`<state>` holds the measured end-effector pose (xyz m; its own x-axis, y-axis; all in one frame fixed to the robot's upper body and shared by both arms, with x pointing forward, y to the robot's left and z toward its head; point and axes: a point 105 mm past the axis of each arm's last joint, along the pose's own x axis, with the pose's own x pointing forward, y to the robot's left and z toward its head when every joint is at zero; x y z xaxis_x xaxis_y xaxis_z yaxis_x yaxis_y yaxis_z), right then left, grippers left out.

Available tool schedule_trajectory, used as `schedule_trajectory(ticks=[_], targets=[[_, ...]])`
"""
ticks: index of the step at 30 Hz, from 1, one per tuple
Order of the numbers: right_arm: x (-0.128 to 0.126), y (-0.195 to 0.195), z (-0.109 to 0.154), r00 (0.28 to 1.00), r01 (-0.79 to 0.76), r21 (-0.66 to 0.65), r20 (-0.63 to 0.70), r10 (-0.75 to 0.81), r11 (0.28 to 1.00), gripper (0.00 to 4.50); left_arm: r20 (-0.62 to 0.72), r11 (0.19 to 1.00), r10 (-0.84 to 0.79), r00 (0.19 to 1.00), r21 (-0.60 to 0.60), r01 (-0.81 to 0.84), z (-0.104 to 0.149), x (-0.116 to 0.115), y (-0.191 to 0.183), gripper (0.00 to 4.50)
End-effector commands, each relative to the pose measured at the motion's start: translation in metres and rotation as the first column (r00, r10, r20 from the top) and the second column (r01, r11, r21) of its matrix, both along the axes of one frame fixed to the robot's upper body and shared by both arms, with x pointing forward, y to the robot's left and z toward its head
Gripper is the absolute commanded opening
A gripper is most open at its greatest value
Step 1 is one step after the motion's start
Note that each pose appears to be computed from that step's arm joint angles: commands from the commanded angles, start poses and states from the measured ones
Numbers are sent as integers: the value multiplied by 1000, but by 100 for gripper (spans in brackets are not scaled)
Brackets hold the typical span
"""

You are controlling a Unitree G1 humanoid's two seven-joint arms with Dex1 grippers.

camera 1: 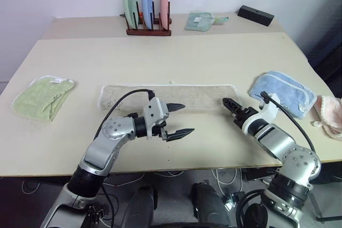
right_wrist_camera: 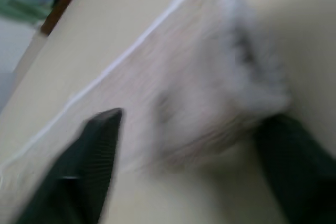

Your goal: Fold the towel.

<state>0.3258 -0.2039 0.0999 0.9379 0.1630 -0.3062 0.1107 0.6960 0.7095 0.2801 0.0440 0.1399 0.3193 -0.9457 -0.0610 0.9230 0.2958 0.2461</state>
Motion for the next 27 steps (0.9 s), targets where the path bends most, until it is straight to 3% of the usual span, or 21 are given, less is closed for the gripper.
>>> schedule_trajectory(ticks=[1, 4, 5, 6, 13, 17, 20, 22, 27], targets=[[2, -12, 1, 998, 60, -13, 1, -60, 998, 175, 29, 1000, -1, 1000, -24, 2, 9, -4, 1, 398], [2, -15, 5, 997, 77, -38, 15, -76, 996, 25, 27, 1000, 5, 1000, -24, -5, 8, -5, 2, 398], [1, -17, 6, 996, 85, -45, 20, -85, 995, 11, 24, 1000, 8, 1000, -25, -8, 8, -5, 2, 398], [0, -21, 9, 995, 98, -56, 31, -97, 994, 11, 21, 1000, 10, 1000, -26, -10, 7, -5, 2, 398], [-23, -56, 48, 990, 71, -453, 140, -8, 889, 11, 10, 999, 29, 1000, -22, -28, 1, 0, 4, 398], [-22, -40, 73, 966, -42, -674, 163, 203, 737, 11, 2, 998, 48, 999, -30, -48, 1, 4, 6, 398], [-25, 11, 85, 853, -204, -854, 85, 515, 479, 11, -15, 995, 87, 996, -39, -88, 0, 9, 13, 398], [-28, 47, 78, 751, -292, -889, 16, 660, 353, 11, -37, 990, 123, 992, -58, -125, 0, 10, 20, 398], [-23, 88, 52, 650, -371, -895, -62, 757, 245, 11, -51, 985, 162, 985, -51, -165, -3, 7, 29, 398]])
